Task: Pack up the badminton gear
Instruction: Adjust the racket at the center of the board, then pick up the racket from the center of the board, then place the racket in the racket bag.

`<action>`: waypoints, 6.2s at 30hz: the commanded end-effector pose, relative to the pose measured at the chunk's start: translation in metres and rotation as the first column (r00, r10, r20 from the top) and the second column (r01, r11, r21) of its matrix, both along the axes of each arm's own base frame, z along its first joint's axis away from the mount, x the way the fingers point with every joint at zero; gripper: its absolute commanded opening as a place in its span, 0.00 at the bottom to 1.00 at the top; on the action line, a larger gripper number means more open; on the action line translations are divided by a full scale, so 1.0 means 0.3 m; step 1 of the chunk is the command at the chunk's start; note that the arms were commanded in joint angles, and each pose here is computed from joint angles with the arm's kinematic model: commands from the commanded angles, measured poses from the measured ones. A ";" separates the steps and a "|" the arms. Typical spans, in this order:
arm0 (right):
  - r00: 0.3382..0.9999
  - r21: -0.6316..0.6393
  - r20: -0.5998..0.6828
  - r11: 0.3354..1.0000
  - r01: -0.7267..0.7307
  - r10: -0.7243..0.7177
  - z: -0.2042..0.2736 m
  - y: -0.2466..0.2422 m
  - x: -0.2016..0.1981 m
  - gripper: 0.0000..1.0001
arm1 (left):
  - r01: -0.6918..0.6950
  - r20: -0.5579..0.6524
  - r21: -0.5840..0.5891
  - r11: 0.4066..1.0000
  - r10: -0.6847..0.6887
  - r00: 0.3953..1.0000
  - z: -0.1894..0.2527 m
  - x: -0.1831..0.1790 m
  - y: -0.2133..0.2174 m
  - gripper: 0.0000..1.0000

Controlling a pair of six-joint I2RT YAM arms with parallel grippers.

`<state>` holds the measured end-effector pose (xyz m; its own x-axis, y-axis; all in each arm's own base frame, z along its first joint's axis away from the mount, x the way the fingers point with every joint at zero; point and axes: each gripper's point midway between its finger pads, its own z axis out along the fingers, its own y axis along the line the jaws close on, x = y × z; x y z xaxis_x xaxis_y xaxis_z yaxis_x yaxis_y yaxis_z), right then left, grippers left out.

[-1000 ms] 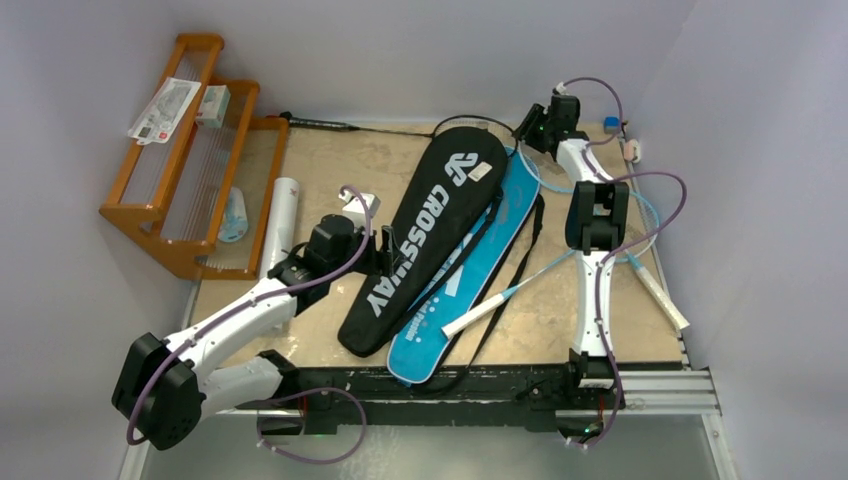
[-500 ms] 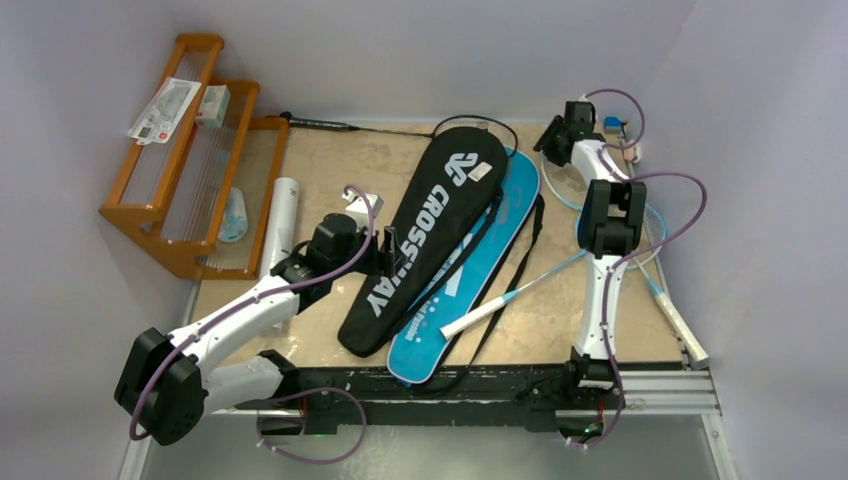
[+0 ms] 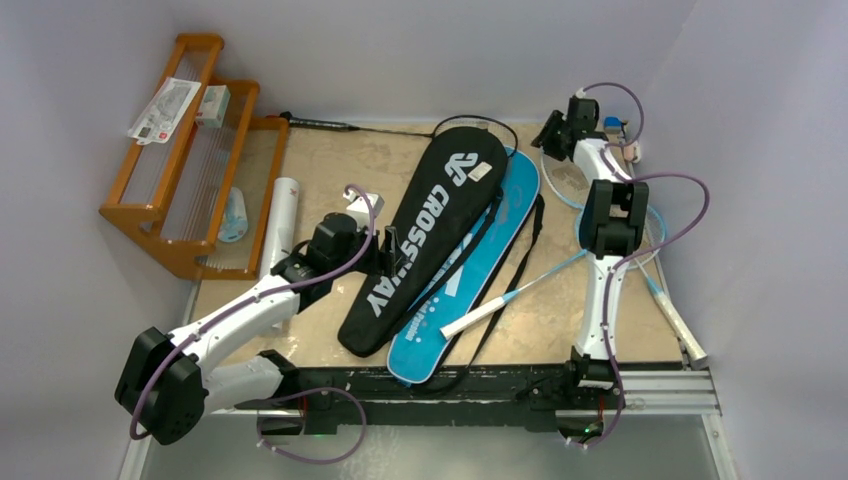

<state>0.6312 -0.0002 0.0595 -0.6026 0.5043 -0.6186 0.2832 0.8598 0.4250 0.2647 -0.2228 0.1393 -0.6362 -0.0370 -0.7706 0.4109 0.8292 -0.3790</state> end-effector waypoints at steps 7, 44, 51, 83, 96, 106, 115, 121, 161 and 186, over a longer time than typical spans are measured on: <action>0.978 -0.086 0.194 0.994 -0.064 0.080 0.280 0.098 0.082 0.54 | 0.015 0.063 -0.033 0.999 -0.013 0.998 0.089 0.031 -0.023 0.72; 0.954 0.415 0.269 0.878 -0.240 0.134 0.146 0.275 0.159 0.07 | 0.007 0.032 -0.006 1.000 -0.006 0.999 0.062 0.043 -0.025 0.71; 0.892 0.340 0.428 0.888 -0.311 0.148 0.455 0.222 0.125 0.00 | 0.013 0.025 -0.012 1.000 -0.013 1.000 0.051 0.035 -0.029 0.71; 0.718 0.044 0.695 0.999 -0.012 -0.022 1.371 -0.203 -0.569 0.00 | 0.040 0.007 -0.065 0.997 -0.040 0.999 0.020 0.006 -0.049 0.71; 0.583 -0.081 0.779 0.960 -0.270 0.229 1.656 0.054 -0.944 0.00 | 0.116 0.308 -0.167 0.979 -0.060 0.949 0.197 0.106 -0.119 0.69; 0.416 -0.224 0.838 0.918 -0.326 0.352 1.906 0.189 -1.225 0.00 | 0.312 0.663 -0.074 0.947 -0.187 0.725 0.358 0.305 -0.312 0.87; 0.345 -0.253 0.855 0.893 -0.372 0.386 1.974 0.267 -1.377 0.00 | 0.266 0.813 0.189 0.945 -0.302 0.498 0.486 0.471 -0.379 0.90; 0.274 -0.274 0.866 0.855 -0.441 0.419 2.021 0.323 -1.452 0.00 | 0.624 0.804 0.250 0.740 -0.518 0.293 0.446 0.284 -0.522 0.88; 0.452 0.075 0.881 0.902 -0.425 0.140 1.904 0.196 -1.184 0.70 | 0.594 0.580 0.121 0.795 -0.543 0.608 0.287 0.237 -0.439 0.00; 0.858 0.413 0.486 0.820 -0.395 0.169 0.911 0.461 -0.946 0.79 | 0.313 0.046 -0.129 0.941 -0.310 0.950 0.146 0.041 -0.304 0.00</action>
